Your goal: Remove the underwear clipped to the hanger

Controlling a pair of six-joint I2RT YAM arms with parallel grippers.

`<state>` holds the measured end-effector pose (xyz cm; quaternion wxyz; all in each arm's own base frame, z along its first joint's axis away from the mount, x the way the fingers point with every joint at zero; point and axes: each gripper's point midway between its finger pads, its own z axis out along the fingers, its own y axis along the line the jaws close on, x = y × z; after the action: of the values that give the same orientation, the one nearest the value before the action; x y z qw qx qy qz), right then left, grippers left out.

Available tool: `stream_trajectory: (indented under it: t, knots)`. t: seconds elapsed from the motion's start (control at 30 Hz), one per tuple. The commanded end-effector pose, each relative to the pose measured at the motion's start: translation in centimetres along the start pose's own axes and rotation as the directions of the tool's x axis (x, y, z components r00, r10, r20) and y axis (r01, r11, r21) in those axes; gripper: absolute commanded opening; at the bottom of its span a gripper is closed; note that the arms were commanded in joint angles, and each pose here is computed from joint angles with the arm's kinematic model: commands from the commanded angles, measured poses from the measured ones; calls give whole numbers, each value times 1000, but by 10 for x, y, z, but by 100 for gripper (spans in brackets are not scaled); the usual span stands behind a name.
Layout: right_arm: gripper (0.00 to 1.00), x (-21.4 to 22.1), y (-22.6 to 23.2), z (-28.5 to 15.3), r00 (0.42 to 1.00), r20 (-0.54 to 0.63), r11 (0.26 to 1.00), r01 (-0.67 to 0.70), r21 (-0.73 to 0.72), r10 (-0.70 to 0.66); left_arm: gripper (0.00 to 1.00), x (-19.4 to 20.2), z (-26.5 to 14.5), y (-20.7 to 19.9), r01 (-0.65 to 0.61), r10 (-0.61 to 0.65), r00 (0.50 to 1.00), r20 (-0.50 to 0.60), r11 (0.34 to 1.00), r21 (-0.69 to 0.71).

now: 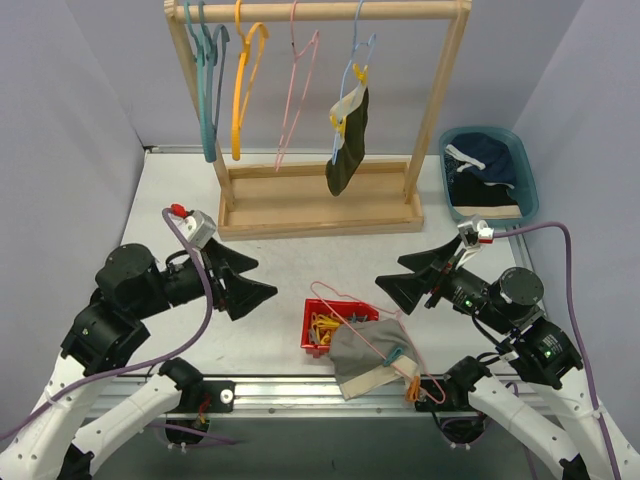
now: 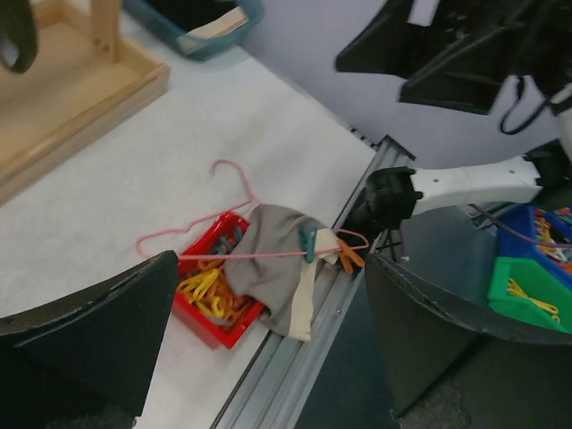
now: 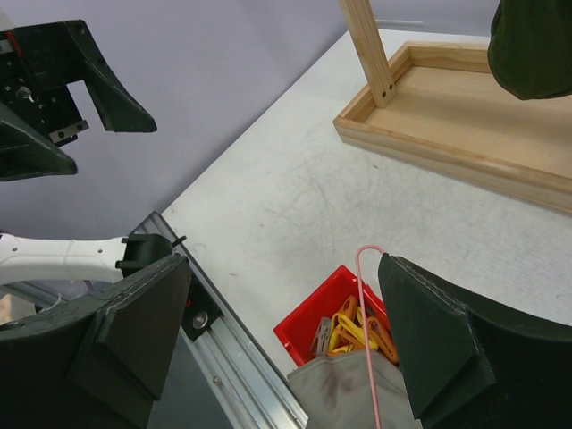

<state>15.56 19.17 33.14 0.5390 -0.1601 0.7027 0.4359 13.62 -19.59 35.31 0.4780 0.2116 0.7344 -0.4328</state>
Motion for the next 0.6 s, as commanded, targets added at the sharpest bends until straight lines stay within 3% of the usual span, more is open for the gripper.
stream_trajectory:
  t: [0.0, 0.17, 0.2, 0.27, 0.3, 0.33, 0.4, 0.5, 0.57]
  knots:
    - [90, -7, 6, 2, 1000, 27, 1000, 11, -26, -10, 94, -48, -20, -77, -237, 162, 961, 227, 902, 361]
    - [90, -6, 5, 1, 1000, 29, 1000, 11, -26, -11, 94, -66, -28, -88, -339, 203, 910, 360, 865, 368]
    - [90, -6, 5, 1, 1000, 29, 1000, 11, -26, -11, 94, -92, -38, -104, -459, 239, 825, 512, 812, 360]
    - [90, -5, 5, 1, 1000, 28, 1000, 11, -25, -10, 94, -104, -38, -109, -568, 257, 719, 646, 753, 332]
    - [90, -5, 4, 2, 1000, 27, 1000, 10, -23, -10, 94, -126, -67, -133, -708, 251, 528, 811, 657, 258]
    - [90, -5, 4, 3, 1000, 25, 1000, 11, -22, -10, 94, -125, -72, -140, -740, 226, 481, 847, 623, 255]
    - [90, -4, 4, 3, 1000, 21, 1000, 10, -22, -10, 94, -117, -67, -146, -749, 181, 484, 856, 592, 298]
    - [90, -5, 4, 2, 1000, 25, 1000, 9, -22, -9, 94, -99, -60, -162, -698, 117, 596, 795, 564, 441]
    - [90, -6, 4, 1, 1000, 30, 1000, 9, -21, -9, 94, -98, -65, -168, -692, 103, 610, 785, 553, 465]
